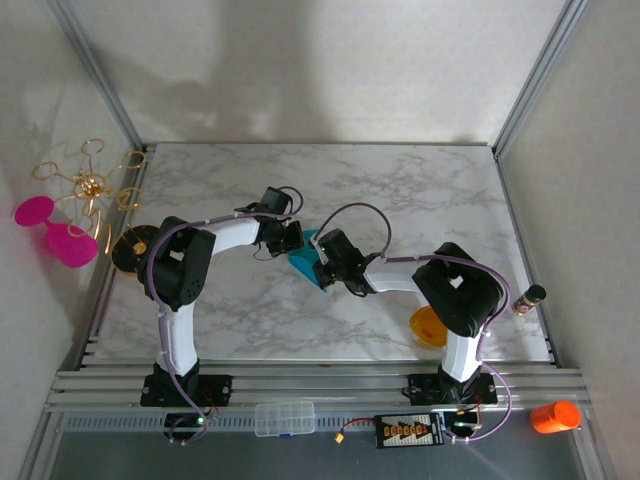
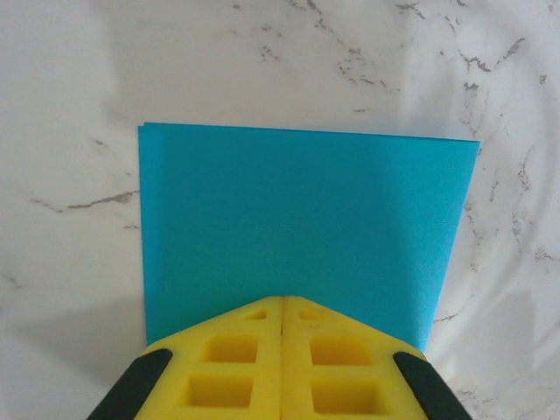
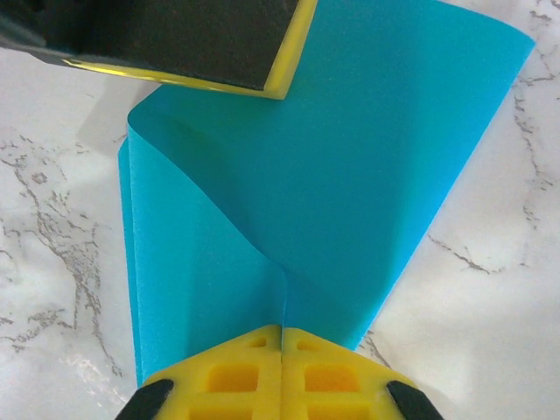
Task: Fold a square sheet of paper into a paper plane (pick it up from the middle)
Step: Third fold the triangle at the center of the table.
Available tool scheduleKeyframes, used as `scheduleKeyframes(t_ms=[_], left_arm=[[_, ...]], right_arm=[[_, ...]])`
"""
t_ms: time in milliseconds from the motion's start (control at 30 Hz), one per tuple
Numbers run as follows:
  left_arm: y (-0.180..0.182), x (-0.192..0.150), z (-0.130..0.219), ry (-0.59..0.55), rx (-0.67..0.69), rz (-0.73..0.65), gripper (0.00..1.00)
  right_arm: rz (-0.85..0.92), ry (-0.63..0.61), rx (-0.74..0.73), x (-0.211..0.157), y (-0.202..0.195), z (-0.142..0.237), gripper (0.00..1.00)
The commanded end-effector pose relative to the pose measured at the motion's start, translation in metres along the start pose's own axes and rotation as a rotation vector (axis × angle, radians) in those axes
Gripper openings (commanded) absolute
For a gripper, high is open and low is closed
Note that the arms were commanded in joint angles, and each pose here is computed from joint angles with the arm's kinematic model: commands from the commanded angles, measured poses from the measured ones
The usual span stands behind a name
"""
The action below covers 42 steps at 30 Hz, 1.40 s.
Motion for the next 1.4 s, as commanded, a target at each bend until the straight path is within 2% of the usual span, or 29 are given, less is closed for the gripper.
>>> scheduleKeyframes(t_ms=[0,433,600,800,900,1067,1200,1367], left_arm=[[0.02,-0.016,-0.017,0.066,0.093,0.007,0.06],[0.007,-0.004,-0.005,0.036,0.066,-0.004,0.08],[-0.012,0.023,0.027,-0.069,0.015,0.015,0.14],[-0.007,0.039,0.066,-0.2,-0.013,0.138,0.21],[-0.009,0.031,0.074,-0.209,-0.071,0.181,0.21],[-0.023,-0.002,0.07,-0.166,-0.185,0.241,0.2],[-0.025,-0.024,0.059,-0.132,-0.219,0.287,0.19],[-0.023,-0.035,0.048,-0.11,-0.229,0.31,0.19]], right_arm=[[-0.006,0.014,-0.014,0.001,-0.003,-0.005,0.0],[-0.005,0.055,-0.011,-0.009,-0.004,-0.011,0.0],[-0.002,0.066,-0.009,-0.012,-0.004,-0.011,0.0],[-0.004,0.07,-0.005,-0.013,-0.005,-0.012,0.0],[-0.002,0.071,-0.002,-0.013,-0.004,-0.012,0.0],[-0.003,0.074,-0.001,-0.014,-0.004,-0.012,0.0],[-0.005,0.083,0.004,-0.016,-0.004,-0.013,0.0],[-0.005,0.09,0.003,-0.018,-0.005,-0.013,0.0]])
Point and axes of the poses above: each hand's point on the last joint's axis, 136 mm out from that joint toward the fingers, its own z axis back along the fingers, its own y axis along the line the jaws close on, x = y × z, the point moved 4 cm from there along z, back along the fingers, and after that the axes turned 7 degrees about -z, right-handed, at the moved point
